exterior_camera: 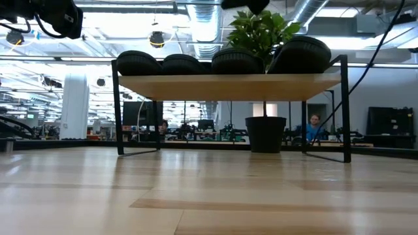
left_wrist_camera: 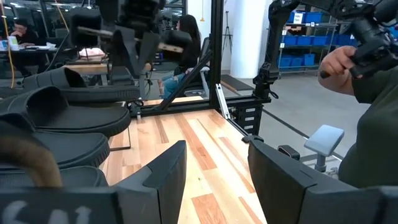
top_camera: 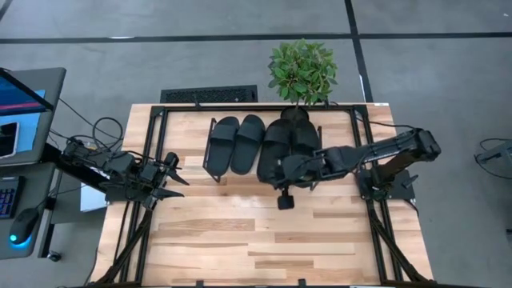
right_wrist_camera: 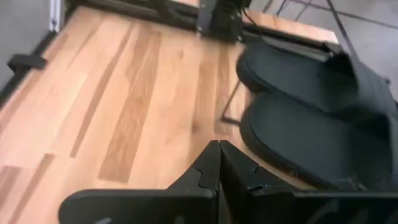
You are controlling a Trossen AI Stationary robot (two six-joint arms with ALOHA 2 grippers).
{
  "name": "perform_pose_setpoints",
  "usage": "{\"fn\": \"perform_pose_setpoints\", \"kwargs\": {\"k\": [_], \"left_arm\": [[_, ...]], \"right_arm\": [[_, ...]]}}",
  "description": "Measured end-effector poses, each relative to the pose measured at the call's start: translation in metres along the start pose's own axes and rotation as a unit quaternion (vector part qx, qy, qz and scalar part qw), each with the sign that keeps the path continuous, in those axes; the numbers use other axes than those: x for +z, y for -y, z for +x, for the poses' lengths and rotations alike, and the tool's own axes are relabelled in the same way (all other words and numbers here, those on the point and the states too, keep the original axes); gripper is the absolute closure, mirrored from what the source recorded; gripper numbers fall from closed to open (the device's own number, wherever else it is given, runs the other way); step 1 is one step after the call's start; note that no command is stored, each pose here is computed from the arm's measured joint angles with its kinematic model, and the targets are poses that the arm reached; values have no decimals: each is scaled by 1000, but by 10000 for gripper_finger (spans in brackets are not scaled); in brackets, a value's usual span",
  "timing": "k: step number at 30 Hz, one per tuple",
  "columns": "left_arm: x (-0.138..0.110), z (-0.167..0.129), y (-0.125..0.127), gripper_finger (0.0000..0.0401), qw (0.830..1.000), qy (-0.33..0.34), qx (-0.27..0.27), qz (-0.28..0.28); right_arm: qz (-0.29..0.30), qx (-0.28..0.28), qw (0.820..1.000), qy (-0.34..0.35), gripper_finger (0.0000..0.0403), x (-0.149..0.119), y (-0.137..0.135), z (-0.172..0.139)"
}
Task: Pick and place slides into the shelf
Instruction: Adjust the black slides on the shelf
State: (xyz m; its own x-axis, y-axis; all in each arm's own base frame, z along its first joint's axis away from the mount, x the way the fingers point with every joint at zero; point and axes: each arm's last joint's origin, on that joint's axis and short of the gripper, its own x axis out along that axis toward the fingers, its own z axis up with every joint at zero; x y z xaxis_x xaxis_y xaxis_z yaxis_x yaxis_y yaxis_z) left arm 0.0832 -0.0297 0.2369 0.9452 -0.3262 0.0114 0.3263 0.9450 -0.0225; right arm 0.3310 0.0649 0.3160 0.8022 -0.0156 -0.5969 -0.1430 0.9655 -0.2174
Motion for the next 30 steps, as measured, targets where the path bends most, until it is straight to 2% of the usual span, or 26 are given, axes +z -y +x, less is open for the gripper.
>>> {"fn": "perform_pose_setpoints", "kwargs": {"k": [6,11,18,26,30], "left_arm": [[0,0,0,241,1000,0,0,0],[0,0,0,241,1000,0,0,-1],[0,0,0,241,1000,-2,0,-2],[-1,0,0,241,1000,-3,0,-4],[-1,0,0,241,1000,-3,0,-4]], "right_arm": [[-10,13,999,-48,403,-2,-10,25],[-21,-4,993,-115,403,-9,-11,49],[-24,-10,989,-144,403,-8,-7,59],[-7,-13,987,-157,403,-8,-9,51],[-17,-28,984,-178,403,-11,-15,49]]}}
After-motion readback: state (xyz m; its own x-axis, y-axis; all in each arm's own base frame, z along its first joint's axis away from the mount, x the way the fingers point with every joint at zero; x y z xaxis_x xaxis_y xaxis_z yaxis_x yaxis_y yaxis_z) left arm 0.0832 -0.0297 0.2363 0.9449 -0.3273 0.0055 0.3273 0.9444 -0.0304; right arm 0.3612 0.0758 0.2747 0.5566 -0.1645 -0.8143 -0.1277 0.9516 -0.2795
